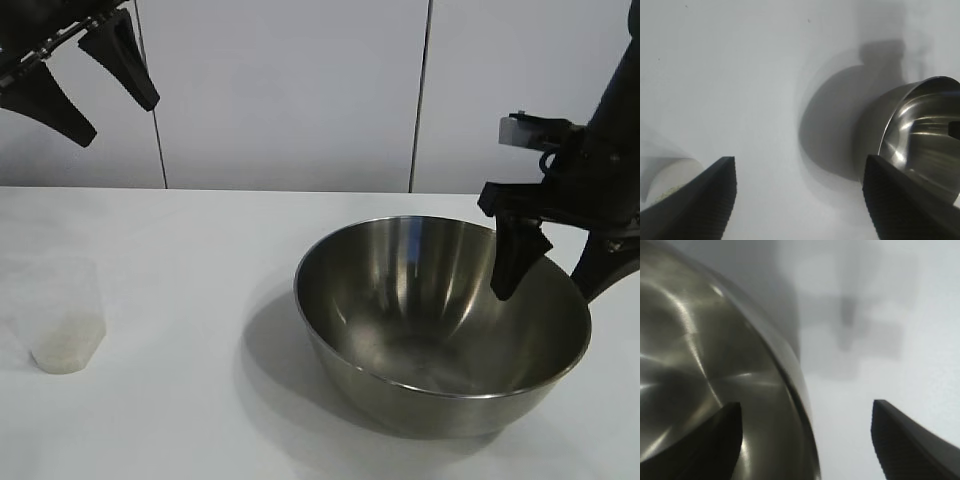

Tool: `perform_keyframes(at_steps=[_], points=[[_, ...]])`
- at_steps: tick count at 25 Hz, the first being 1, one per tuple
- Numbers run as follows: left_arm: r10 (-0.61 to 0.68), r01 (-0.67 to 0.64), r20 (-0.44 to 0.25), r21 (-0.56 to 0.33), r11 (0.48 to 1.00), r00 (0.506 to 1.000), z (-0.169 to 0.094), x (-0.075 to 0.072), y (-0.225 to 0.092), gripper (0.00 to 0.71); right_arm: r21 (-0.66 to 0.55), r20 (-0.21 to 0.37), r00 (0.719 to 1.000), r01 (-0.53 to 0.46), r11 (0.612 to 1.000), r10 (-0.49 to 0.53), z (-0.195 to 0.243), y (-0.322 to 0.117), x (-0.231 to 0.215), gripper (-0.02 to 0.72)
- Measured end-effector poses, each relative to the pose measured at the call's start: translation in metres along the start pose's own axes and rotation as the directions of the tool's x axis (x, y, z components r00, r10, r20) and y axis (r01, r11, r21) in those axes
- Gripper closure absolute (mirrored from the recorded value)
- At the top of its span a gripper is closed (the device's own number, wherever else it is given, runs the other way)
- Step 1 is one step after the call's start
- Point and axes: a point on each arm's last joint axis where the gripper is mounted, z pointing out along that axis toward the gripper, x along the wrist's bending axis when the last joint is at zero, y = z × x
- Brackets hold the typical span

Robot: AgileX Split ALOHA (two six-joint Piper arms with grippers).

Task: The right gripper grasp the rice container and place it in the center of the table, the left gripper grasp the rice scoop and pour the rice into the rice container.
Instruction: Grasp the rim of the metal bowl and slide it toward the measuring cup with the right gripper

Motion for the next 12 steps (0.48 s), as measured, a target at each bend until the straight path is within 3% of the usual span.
perform_keyframes(at_steps=[3, 6, 12], points=[[0.0, 0.0, 0.0, 0.0, 1.0, 1.0, 0.0, 0.0, 0.0, 0.193, 0.014, -0.004, 1.0, 0.005, 1.0, -0.005, 0.0, -0.001, 0.0, 0.68], [0.0, 0.0, 0.0, 0.0, 1.0, 1.0, 0.0, 0.0, 0.0, 0.193, 0.052, -0.043, 0.999, 0.01, 0.999, -0.008, -0.003, -0.002, 0.0, 0.693], [0.0, 0.0, 0.0, 0.0, 1.0, 1.0, 0.0, 0.0, 0.0, 0.193, 0.015, -0.218, 0.976, -0.003, 1.0, 0.006, -0.029, 0.02, 0.005, 0.692]])
